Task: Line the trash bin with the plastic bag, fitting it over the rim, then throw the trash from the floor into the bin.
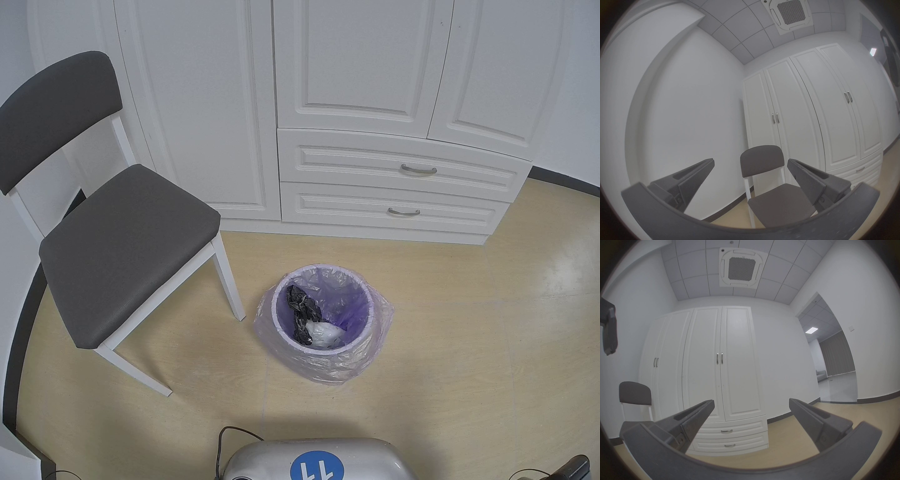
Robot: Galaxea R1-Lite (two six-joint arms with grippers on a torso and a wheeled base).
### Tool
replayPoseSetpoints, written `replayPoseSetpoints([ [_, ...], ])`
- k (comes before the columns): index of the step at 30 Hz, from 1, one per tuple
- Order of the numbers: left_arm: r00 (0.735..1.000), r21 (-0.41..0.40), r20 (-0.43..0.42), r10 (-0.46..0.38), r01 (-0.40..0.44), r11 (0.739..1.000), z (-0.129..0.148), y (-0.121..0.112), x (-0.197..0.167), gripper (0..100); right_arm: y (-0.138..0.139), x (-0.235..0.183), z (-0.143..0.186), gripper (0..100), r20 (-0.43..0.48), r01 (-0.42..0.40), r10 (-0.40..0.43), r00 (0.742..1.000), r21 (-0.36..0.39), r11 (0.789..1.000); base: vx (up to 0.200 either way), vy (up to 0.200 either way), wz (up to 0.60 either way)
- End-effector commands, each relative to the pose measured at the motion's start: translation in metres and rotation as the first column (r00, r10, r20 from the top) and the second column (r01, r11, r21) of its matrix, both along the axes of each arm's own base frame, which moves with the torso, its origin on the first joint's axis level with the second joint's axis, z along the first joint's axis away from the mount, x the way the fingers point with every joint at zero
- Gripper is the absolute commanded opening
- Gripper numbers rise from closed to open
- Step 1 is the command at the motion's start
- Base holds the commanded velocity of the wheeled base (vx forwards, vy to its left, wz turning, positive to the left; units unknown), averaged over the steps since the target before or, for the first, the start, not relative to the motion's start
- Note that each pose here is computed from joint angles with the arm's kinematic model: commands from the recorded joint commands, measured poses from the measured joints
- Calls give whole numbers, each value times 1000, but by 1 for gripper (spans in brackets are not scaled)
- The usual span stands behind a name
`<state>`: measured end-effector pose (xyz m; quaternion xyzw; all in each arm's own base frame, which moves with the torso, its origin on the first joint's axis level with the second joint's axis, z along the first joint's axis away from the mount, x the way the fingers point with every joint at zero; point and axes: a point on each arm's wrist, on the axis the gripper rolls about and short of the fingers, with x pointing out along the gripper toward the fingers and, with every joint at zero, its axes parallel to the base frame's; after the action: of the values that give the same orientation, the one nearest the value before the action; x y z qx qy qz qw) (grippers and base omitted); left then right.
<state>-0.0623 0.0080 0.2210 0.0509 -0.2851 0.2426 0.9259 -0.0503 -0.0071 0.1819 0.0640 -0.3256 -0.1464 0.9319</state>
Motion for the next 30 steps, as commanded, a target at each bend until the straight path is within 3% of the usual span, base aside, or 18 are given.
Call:
replayPoseSetpoints([
  [1, 999, -21, 50, 20, -19, 1000, -17, -1, -12, 100, 0, -12, -15, 100, 72, 3, -4, 997, 19, 1000, 0, 0, 0],
  [4, 998, -60, 50, 25, -22, 998, -20, 0, -11, 100, -1, -12, -16, 100, 73, -2, -2, 997, 48, 999, 0, 0, 0],
  [8, 1000, -55, -4, 1, -2, 999, -39, 1, -7, 100, 0, -6, -23, 100, 36, -11, 10, 999, 33, 999, 0, 0, 0],
  [10, 996, -67, -90, -25, 19, 998, -59, 2, 3, 100, 1, 0, -33, 100, -7, -50, 50, 999, 0, 999, 0, 0, 0],
  [13, 988, -109, -142, -66, 51, 993, -77, 2, 14, 100, 1, 5, -42, 100, -43, -69, 68, 997, -16, 997, 0, 0, 0],
  [18, 958, -106, -247, -145, 122, 987, -105, 0, 29, 100, 2, 11, -52, 100, -99, -99, 95, 990, -32, 995, 0, 0, 0],
  [19, 939, -113, -298, -169, 141, 984, -117, -1, 34, 100, 2, 15, -59, 100, -176, -110, 105, 979, -20, 994, 0, 0, 0],
  [20, 939, -113, -298, -169, 141, 984, -117, -1, 34, 100, 2, 15, -59, 100, -176, -110, 105, 979, -20, 994, 0, 0, 0],
  [21, 911, -135, -367, -187, 147, 980, -125, -1, 36, 100, 2, 19, -66, 100, -245, -113, 108, 963, -5, 994, 0, 0, 0],
  [22, 908, -137, -373, -188, 146, 980, -126, -1, 36, 100, 2, 19, -66, 100, -251, -113, 108, 962, -4, 994, 0, 0, 0],
  [23, 878, -167, -435, -199, 138, 976, -134, -1, 37, 100, 2, 21, -72, 100, -307, -114, 108, 945, 0, 994, 0, 0, 0],
  [24, 878, -167, -435, -199, 138, 976, -134, -1, 37, 100, 2, 21, -72, 100, -307, -114, 108, 945, 0, 994, 0, 0, 0],
  [25, 843, -183, -496, -209, 133, 974, -140, -1, 37, 100, 2, 23, -77, 100, -357, -111, 104, 928, 3, 994, 0, 0, 0],
  [28, 832, -193, -498, -244, 169, 967, -140, -2, 37, 100, 2, 24, -82, 100, -400, -107, 103, 911, 13, 994, 0, 0, 0],
  [30, 828, -195, -496, -260, 185, 963, -140, -2, 37, 100, 2, 26, -90, 100, -474, -101, 100, 875, 23, 995, 0, 0, 0],
])
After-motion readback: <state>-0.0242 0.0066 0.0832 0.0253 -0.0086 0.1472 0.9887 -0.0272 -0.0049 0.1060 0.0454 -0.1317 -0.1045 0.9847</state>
